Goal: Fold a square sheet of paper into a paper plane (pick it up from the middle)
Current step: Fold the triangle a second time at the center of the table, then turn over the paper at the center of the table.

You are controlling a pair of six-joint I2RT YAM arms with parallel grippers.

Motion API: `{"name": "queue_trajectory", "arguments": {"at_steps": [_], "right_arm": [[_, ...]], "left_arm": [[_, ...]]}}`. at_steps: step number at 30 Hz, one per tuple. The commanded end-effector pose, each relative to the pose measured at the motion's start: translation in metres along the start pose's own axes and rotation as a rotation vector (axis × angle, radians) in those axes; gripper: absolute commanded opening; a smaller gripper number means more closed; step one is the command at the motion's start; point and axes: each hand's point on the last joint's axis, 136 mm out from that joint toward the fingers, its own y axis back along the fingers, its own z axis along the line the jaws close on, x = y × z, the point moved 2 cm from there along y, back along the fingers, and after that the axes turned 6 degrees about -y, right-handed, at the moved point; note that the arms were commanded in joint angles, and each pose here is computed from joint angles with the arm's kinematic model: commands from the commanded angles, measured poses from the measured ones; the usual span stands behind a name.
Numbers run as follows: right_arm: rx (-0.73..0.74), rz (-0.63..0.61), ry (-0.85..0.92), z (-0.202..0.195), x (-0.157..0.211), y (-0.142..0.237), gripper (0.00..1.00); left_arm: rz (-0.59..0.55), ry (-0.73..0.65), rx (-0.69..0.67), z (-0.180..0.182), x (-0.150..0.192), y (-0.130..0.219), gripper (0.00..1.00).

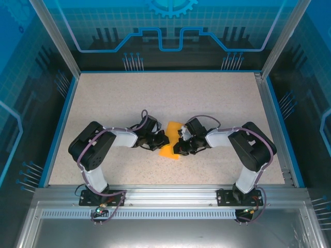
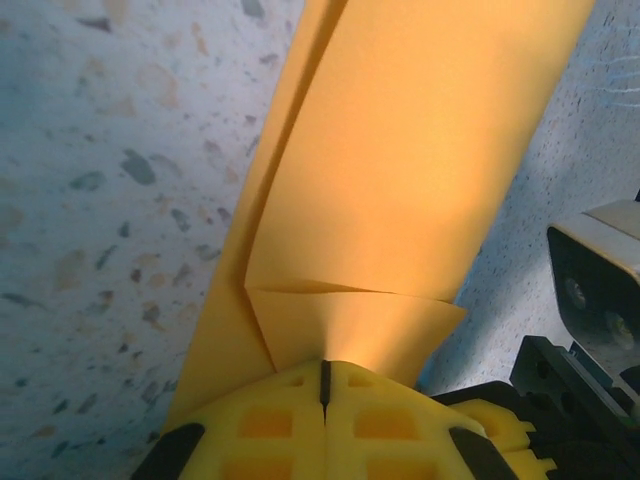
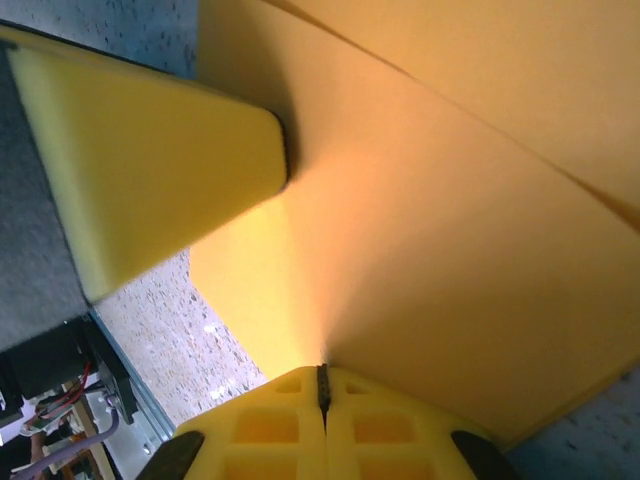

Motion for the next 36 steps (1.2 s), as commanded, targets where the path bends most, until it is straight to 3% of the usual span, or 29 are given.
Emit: {"name": "queue_trajectory", "arguments": {"at_steps": [1,8,12,18,22,26,36], "right_arm": [[0.151,0.136,-0.13,-0.051,0.039,-0.006,0.02],[0.132,0.145,-0.093,-0.039,0.034,-0.002,0.03],[0.1,0.133,-0.06,-0.024,0.026,0.001,0.05],[0.026,0.052,0.004,0.011,0.008,0.019,0.12],[0.054,-0.072,-0.01,0.012,-0.003,0.045,0.28],[0.104,-0.177,-0.126,-0.013,-0.014,0.063,0.41],[0.007,-0.132,-0.165,-0.007,-0.024,0.047,0.45]], "left_arm": [[-0.039,0.04,-0.084,0.028,-0.018,0.01,0.0],[-0.072,0.067,-0.068,0.033,-0.051,0.029,0.0],[-0.095,0.038,-0.044,0.015,-0.063,0.046,0.0],[-0.092,-0.02,0.044,-0.019,-0.051,0.064,0.02],[-0.033,-0.078,0.05,-0.032,-0.025,0.054,0.03],[-0.004,-0.113,0.04,-0.037,-0.009,0.04,0.03],[0.045,-0.084,0.005,-0.023,-0.006,0.015,0.03]]}}
